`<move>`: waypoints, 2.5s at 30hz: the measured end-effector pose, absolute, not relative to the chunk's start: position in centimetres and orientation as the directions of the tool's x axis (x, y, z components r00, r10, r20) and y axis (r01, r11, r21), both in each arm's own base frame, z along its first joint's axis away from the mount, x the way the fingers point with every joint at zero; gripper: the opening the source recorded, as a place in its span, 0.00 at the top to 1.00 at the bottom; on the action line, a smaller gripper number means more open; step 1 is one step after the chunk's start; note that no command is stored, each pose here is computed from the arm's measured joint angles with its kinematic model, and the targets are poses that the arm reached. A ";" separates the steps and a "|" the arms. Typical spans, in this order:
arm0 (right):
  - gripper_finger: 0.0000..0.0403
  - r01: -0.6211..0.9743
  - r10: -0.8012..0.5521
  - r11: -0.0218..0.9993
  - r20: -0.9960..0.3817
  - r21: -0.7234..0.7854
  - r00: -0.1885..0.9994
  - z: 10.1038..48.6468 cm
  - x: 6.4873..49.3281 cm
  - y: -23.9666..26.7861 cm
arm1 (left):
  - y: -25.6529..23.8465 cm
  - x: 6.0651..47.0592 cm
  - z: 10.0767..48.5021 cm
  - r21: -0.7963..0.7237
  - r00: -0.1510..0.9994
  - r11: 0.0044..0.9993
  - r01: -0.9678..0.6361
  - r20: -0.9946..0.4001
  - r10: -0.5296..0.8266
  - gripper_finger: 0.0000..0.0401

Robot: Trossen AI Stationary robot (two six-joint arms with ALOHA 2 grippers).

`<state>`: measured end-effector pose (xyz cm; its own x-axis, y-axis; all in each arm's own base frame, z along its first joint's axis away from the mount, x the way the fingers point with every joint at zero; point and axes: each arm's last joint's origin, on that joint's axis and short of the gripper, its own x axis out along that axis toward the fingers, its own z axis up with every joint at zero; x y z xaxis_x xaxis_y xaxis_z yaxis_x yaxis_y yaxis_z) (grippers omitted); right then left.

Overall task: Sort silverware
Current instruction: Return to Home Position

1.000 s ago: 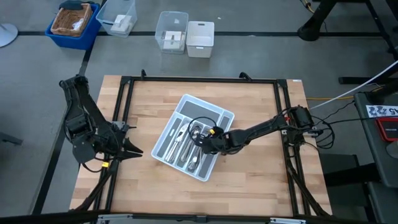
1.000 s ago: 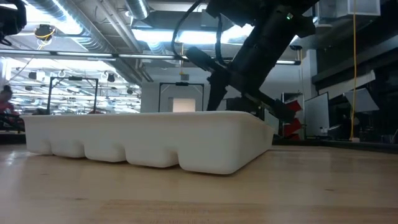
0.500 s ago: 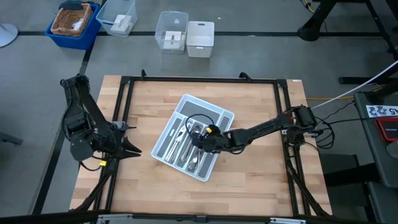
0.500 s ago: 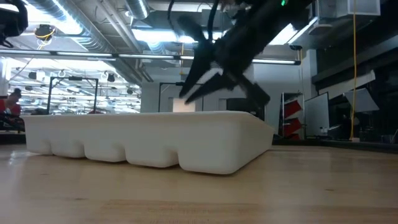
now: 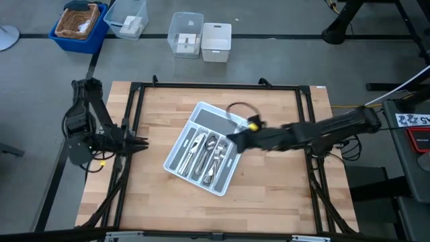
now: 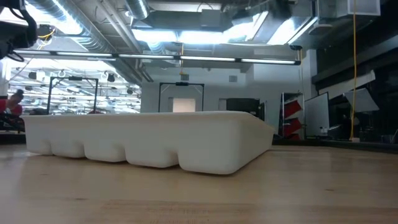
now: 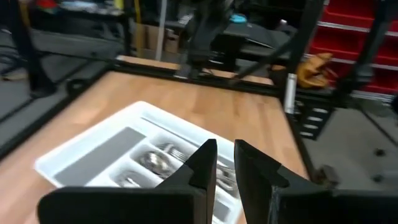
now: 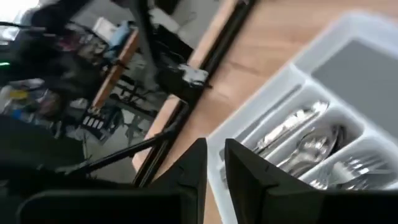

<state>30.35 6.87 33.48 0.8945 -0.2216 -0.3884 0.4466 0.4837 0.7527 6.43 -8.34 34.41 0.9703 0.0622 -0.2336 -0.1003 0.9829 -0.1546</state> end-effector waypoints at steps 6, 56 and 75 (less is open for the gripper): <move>0.85 0.408 -0.288 0.594 -0.290 0.694 0.913 38.7 23.5 4.8 | -8.6 7.0 31.5 -0.153 0.960 0.968 -0.200 -0.227 0.162 0.88; 0.85 0.148 -0.155 0.850 -0.027 0.506 0.987 24.9 5.7 0.3 | 0.7 7.8 21.0 -0.208 0.894 0.869 -0.448 -0.096 0.438 0.88; 0.85 -0.016 -0.010 0.898 0.055 0.440 0.998 17.3 9.5 1.8 | 0.4 8.9 17.3 -0.053 0.917 0.921 -0.387 -0.121 0.379 0.88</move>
<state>9.54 1.75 17.35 0.9984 -0.0096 0.0549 -0.0156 0.8978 0.4401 8.85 0.40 17.27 0.9175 0.3789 -0.1214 -0.3871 0.9205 -0.0528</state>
